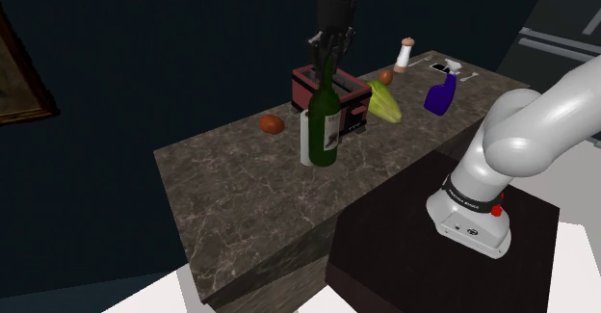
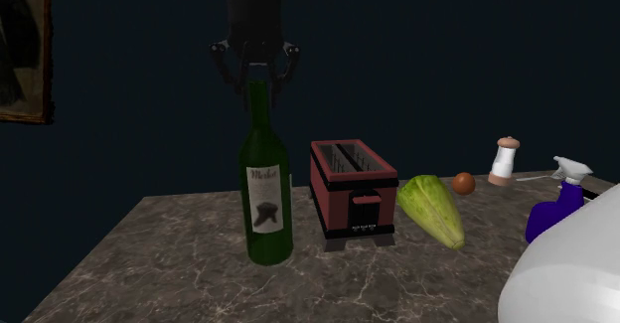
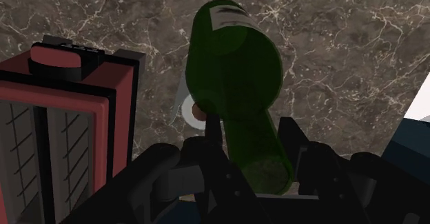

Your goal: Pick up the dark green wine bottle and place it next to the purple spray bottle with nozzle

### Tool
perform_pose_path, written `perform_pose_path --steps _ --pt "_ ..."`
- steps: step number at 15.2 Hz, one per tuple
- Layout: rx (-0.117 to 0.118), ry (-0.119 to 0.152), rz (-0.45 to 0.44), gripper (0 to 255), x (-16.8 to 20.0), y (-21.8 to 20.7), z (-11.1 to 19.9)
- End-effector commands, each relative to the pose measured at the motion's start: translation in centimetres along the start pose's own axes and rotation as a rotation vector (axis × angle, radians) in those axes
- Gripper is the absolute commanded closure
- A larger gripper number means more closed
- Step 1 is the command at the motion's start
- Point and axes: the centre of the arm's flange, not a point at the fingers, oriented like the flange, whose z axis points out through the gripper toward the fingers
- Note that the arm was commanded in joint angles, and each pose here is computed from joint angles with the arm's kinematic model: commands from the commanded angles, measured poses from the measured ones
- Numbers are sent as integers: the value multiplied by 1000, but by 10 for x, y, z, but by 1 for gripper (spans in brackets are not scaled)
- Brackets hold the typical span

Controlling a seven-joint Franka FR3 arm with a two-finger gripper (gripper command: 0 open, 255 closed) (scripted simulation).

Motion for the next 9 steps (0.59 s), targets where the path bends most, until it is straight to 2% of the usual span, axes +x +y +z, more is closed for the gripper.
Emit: perform_pose_path --steps 1,9 --pt "0 0 0 255 0 0 -11" --pt "0 0 0 255 4 -1 -53"
